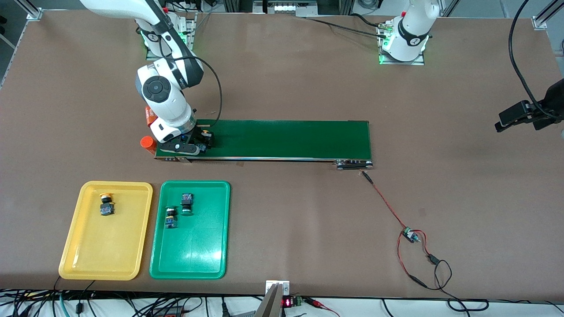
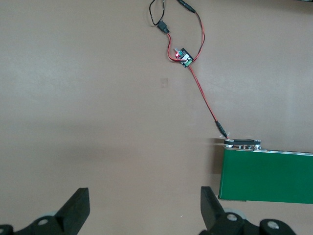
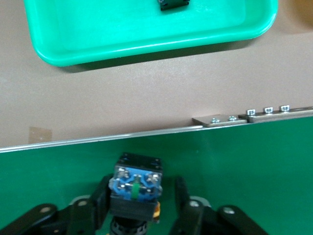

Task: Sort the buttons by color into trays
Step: 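Lift the orange-base button and carry it over the yellow tray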

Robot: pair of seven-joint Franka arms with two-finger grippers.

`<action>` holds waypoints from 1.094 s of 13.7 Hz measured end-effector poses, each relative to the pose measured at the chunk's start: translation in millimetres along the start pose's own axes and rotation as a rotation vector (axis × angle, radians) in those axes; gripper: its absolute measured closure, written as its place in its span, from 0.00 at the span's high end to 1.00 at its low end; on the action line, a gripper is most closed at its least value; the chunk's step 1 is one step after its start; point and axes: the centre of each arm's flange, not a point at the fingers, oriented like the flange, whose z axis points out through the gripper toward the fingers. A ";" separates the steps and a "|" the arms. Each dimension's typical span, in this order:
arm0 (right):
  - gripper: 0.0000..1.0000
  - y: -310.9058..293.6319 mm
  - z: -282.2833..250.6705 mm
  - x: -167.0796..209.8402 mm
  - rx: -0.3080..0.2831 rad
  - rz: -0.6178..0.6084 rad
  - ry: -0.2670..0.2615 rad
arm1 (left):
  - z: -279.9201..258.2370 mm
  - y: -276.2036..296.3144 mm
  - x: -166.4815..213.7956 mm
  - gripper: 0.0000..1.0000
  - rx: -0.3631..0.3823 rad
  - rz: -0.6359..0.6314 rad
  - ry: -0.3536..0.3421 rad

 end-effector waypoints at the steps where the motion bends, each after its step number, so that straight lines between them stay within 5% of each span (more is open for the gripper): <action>1: 0.42 1.0 -0.4 1.1 0.000 0.003 0.001 | 0.0 -0.3 0.0 1.00 0.000 -0.001 0.000; 7: 0.42 40.6 -72.2 64.6 -0.070 -0.054 -0.016 | 0.0 -0.6 0.0 1.00 0.000 -0.001 0.000; 10: 0.42 90.1 -120.4 110.3 -0.070 -0.161 0.028 | 0.0 0.1 0.0 1.00 0.000 0.000 0.000; 15: 0.42 195.6 -110.6 168.4 -0.072 -0.310 0.035 | 0.0 0.3 0.0 1.00 0.000 0.001 0.000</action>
